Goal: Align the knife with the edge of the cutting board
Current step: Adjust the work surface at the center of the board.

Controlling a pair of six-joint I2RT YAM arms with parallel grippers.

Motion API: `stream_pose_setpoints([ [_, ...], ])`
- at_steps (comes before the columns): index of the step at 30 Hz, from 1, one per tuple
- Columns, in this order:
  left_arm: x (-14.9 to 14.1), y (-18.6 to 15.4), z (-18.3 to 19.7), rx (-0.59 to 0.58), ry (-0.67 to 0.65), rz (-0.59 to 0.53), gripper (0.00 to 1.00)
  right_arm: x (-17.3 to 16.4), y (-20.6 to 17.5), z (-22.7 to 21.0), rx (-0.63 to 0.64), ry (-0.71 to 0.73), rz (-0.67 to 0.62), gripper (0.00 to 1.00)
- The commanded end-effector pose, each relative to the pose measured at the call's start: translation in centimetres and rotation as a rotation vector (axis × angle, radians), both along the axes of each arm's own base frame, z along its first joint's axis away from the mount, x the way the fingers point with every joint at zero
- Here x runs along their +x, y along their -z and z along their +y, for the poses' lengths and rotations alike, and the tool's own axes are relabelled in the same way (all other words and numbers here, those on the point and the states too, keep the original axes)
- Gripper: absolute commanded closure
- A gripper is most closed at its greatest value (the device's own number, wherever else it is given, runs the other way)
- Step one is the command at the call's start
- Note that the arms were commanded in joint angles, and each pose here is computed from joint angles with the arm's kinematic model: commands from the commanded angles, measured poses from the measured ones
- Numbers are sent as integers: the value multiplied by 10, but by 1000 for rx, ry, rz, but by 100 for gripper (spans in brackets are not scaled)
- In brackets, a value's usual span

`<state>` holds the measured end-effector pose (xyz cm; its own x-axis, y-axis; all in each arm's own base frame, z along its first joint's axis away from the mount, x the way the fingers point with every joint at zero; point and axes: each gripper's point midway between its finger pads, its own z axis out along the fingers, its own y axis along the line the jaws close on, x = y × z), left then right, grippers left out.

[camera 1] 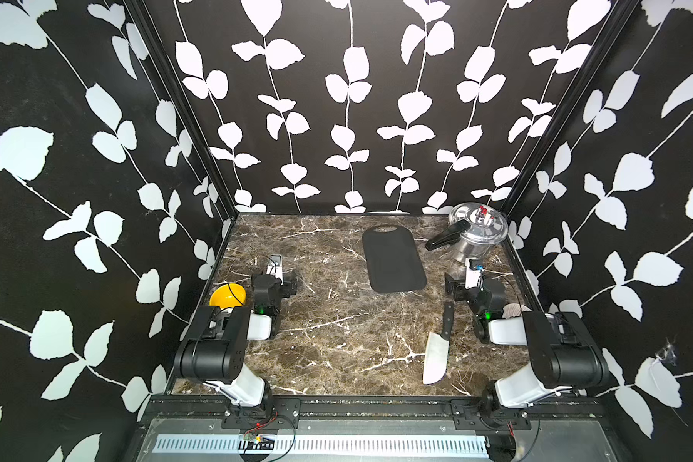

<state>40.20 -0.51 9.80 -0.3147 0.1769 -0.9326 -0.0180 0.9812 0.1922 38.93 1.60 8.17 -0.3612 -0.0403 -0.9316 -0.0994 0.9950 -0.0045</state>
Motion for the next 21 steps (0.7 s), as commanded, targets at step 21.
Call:
stream_pose_setpoints([
  [21, -1, -16, 5, -10, -17, -19, 2, 1, -33, -17, -3, 111, -75, 0],
])
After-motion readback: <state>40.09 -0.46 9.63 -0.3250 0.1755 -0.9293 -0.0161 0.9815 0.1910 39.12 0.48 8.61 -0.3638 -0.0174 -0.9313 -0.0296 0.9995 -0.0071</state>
